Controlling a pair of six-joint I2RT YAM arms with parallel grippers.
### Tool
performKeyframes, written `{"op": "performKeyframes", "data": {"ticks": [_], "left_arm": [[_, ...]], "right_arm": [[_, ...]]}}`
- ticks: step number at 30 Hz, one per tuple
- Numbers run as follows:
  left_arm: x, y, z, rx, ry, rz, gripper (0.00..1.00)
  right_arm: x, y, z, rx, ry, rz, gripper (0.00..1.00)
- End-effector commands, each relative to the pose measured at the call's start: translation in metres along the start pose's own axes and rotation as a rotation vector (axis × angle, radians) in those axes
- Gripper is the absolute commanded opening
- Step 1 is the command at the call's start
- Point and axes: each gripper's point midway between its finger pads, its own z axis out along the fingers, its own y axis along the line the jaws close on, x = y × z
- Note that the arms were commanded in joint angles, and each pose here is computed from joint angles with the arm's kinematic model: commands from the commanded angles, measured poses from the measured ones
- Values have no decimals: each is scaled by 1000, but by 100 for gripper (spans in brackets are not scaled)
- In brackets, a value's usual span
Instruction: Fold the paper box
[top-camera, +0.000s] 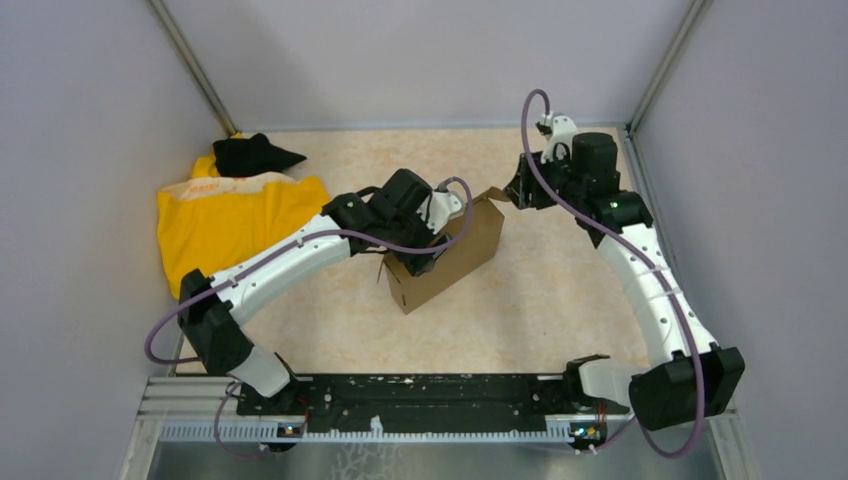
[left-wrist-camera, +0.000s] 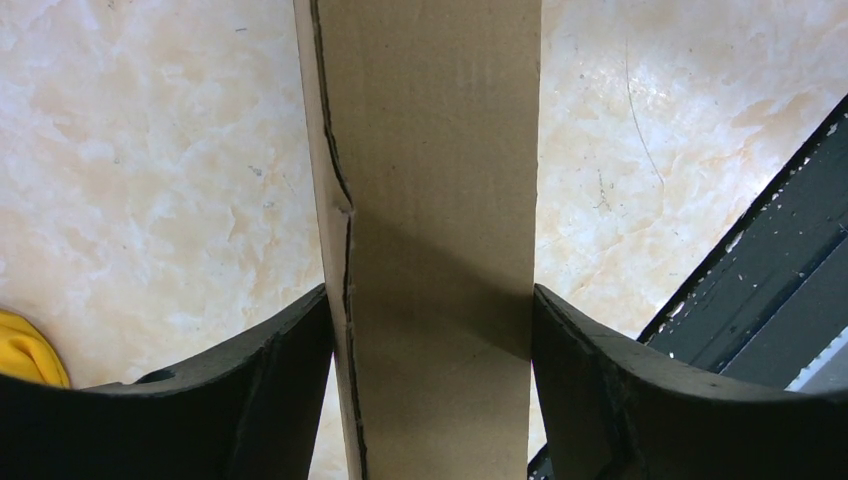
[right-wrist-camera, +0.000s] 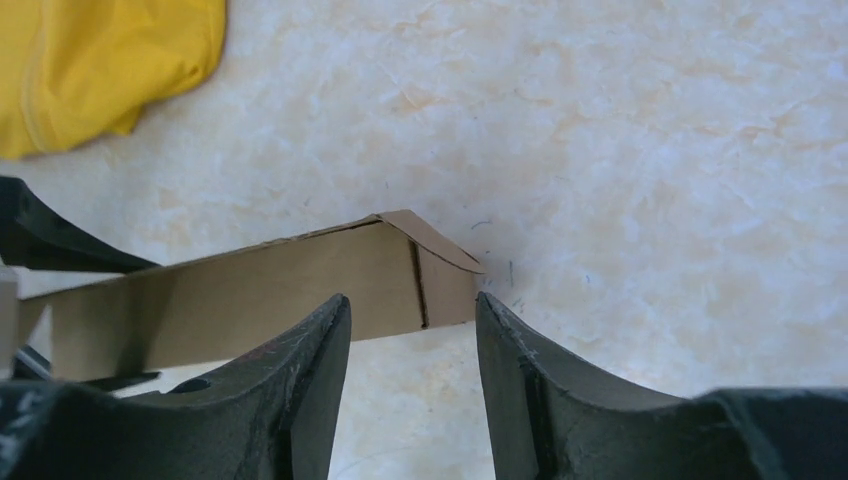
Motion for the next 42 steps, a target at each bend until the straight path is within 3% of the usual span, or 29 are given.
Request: {"op": "performKeyframes", "data": {"ticks": [1, 10, 19, 34, 42], "left_arm": [[2, -1, -5, 11, 19, 18, 75], [-2, 2, -6, 26, 5, 26, 79], [1, 8, -1, 35, 11, 17, 87], [-9, 13, 6, 55, 18, 23, 87], [-7, 20, 3, 49, 23, 16, 87]], "right_arm": [[-17, 3, 8, -76, -89, -263, 51], [-16, -14, 28, -42, -122, -401, 56], [-16, -11, 47, -101, -113, -416, 51], [-9, -5, 53, -159, -94, -440, 49], [-5, -16, 63, -119, -65, -427, 41]]}}
